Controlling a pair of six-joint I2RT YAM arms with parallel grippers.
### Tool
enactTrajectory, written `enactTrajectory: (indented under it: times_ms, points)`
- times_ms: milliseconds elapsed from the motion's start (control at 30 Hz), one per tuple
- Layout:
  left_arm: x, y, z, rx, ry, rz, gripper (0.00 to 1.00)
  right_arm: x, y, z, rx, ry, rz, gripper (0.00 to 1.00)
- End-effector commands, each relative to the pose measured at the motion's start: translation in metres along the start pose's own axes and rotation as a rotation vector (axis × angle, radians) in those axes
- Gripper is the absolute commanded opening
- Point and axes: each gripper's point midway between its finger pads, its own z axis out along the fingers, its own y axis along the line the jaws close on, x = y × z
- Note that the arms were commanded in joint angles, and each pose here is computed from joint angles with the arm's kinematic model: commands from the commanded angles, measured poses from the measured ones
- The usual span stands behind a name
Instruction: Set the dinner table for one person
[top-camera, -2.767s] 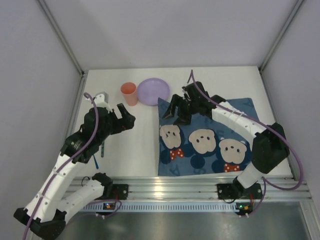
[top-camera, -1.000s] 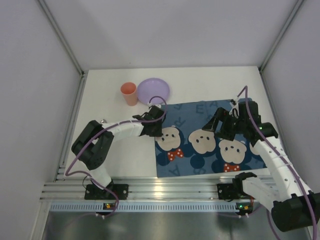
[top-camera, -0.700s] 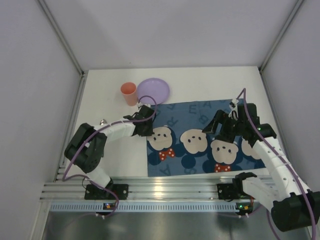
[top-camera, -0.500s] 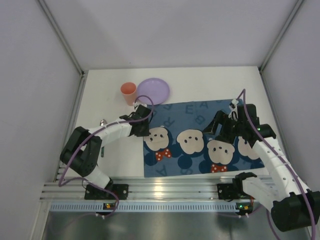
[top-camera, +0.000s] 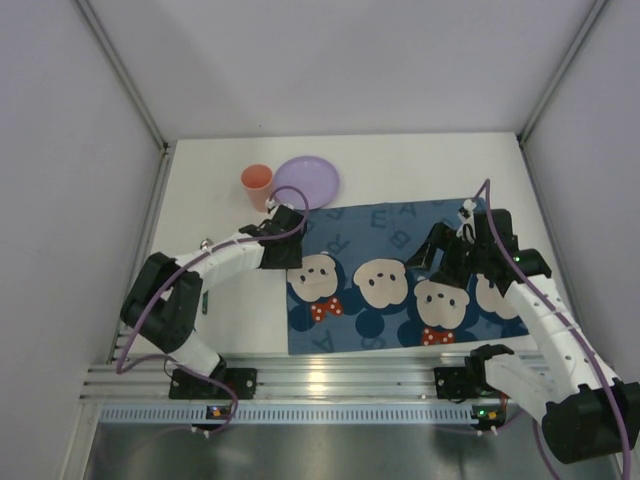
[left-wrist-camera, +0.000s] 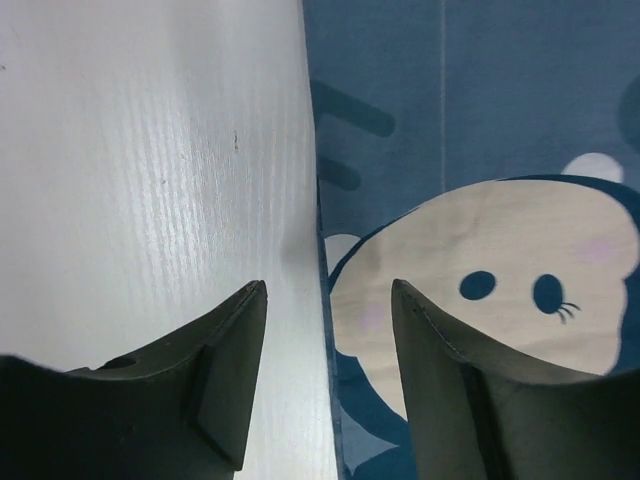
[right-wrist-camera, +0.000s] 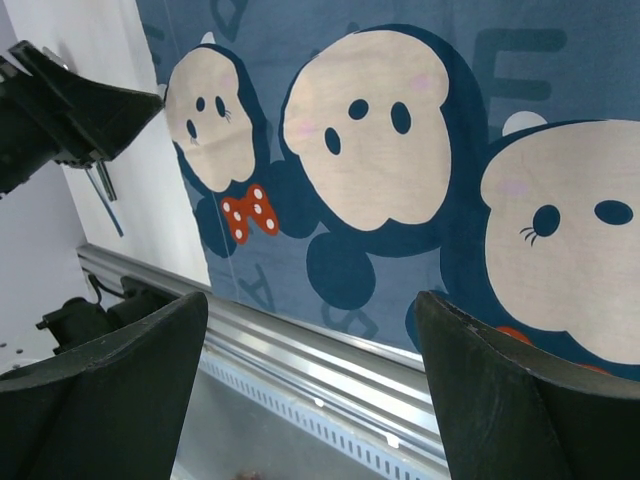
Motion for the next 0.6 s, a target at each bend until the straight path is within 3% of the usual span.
enactTrajectory:
  times_ms: [0, 300, 500, 567]
  points:
    - [0.012, 0.007, 0.014, -0.055, 0.053, 0.021, 0.58, -0.011, 0.002, -0.005, -0.013, -0.047, -0.021, 0.85]
    - [0.024, -0.006, 0.025, 0.014, 0.093, 0.024, 0.54, -0.005, -0.007, 0.000, 0.008, -0.038, -0.009, 0.85]
    - [0.033, -0.012, 0.031, 0.043, 0.132, 0.030, 0.22, 0.000, -0.014, 0.004, 0.021, -0.029, 0.004, 0.84]
    - [0.037, -0.007, 0.032, 0.020, 0.146, 0.041, 0.06, 0.001, -0.014, 0.005, 0.020, -0.028, 0.005, 0.84]
